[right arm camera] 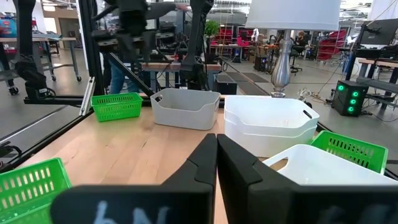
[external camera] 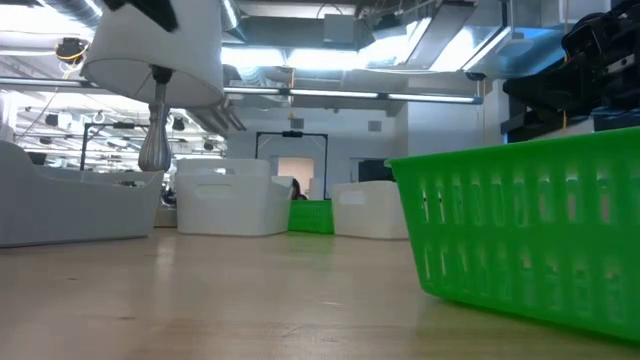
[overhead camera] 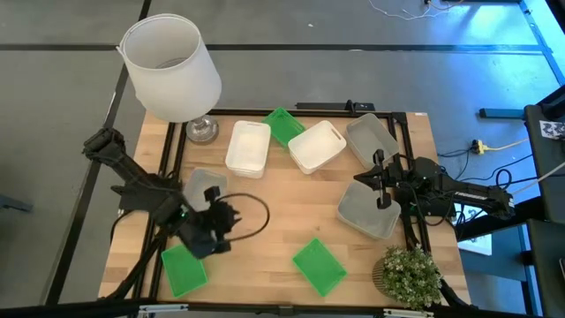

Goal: Stack baskets by color
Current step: Stack the right white bin on the left white bin

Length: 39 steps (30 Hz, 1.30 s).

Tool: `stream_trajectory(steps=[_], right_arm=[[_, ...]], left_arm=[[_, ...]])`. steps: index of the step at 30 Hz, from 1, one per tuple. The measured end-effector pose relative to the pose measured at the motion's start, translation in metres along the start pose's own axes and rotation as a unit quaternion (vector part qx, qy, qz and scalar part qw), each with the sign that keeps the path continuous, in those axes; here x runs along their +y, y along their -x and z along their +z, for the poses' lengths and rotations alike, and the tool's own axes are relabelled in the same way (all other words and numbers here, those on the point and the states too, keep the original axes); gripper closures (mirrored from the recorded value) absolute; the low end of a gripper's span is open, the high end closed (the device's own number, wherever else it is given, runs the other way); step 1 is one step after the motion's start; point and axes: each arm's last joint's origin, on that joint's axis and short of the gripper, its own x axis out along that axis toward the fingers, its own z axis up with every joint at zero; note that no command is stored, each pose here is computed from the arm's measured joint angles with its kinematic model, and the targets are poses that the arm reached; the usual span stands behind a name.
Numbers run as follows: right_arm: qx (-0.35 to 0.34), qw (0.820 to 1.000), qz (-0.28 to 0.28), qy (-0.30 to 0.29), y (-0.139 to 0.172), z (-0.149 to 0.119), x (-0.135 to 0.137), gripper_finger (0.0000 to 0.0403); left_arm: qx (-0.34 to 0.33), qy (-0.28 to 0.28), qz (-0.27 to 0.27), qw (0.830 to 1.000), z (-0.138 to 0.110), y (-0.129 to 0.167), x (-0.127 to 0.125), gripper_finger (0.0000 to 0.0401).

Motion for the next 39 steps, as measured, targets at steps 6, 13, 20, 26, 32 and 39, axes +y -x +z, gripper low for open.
stream_trajectory(steps=[6,13,20,26,32,39], right_arm=[[-0.022,1.0,0.0,0.004,0.0,0.004,0.0,0.0389],[-0.038,0.998,0.016,-0.044,0.0,0.008,0.001,0.0389],[-0.028,0.997,-0.025,-0.075,0.003,0.025,-0.001,0.0401],[0.024,0.996,-0.044,-0.08,-0.001,0.049,0.002,0.0401],[0.124,0.985,-0.092,-0.076,-0.026,0.068,0.003,0.0402],[0.264,0.957,-0.106,-0.063,-0.075,0.094,0.011,0.0403]], left_arm=[[-0.004,0.008,-0.029,1.0,-0.01,0.014,-0.012,0.0336],[-0.021,0.002,-0.023,1.0,-0.012,0.019,-0.015,0.0336],[-0.014,-0.009,-0.014,1.0,-0.014,0.019,-0.013,0.0336],[-0.013,-0.01,-0.002,1.0,-0.016,0.019,-0.011,0.0336],[-0.008,0.001,0.03,1.0,-0.02,0.019,-0.005,0.0336],[-0.007,0.006,0.037,0.999,-0.021,0.019,-0.003,0.0336]])
